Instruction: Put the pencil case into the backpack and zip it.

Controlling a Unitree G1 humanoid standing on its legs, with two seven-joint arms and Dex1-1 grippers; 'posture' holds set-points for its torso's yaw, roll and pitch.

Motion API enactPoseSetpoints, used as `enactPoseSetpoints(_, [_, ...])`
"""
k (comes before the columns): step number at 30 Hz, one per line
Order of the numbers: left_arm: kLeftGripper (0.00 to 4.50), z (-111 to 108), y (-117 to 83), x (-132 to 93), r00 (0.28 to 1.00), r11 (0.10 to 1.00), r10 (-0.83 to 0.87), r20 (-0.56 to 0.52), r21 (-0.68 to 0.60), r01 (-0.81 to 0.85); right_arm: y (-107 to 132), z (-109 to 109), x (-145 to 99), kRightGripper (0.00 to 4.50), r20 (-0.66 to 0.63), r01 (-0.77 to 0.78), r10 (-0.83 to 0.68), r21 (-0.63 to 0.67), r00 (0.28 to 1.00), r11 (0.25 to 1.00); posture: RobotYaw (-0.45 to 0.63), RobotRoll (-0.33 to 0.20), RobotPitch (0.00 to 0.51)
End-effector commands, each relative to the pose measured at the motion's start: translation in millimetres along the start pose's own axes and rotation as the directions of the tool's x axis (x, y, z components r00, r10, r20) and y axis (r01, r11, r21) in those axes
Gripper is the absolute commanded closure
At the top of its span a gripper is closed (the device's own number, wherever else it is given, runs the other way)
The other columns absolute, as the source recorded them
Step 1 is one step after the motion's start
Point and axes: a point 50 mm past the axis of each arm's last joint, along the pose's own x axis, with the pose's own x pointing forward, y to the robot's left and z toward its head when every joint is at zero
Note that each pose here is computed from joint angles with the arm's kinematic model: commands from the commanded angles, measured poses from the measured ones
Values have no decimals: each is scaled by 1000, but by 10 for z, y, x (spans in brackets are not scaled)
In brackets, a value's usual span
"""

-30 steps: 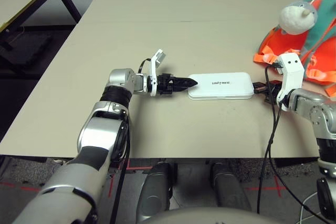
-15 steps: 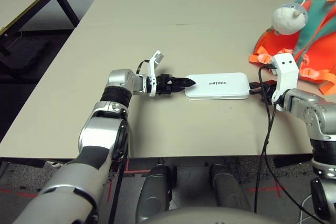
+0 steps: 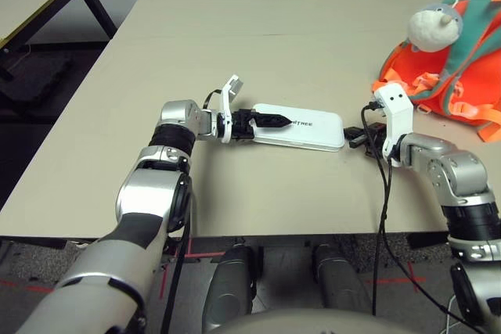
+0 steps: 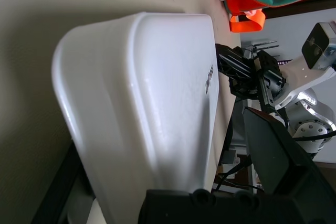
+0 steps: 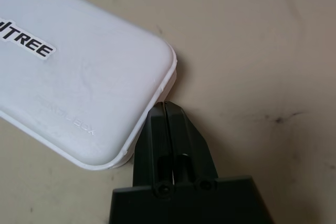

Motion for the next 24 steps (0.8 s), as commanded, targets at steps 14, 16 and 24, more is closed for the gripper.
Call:
enactPoseSetpoints(14, [2992,122,-175,5,991,980,-56,122,199,31,-11,352,-448,2321,194,139,-132,-25,972,990,-14,0,156])
enactPoseSetpoints(16, [2994,129,-250,-12,985,971,-74,154,235,36,15,474,-661,1712,255,224,-215,-5,943,975,-29,0,161])
enactPoseSetpoints(24, [3086,-10,-313,-13,974,972,-88,208,232,38,82,734,-1036,0,388,509,-520,141,761,849,-103,0,171])
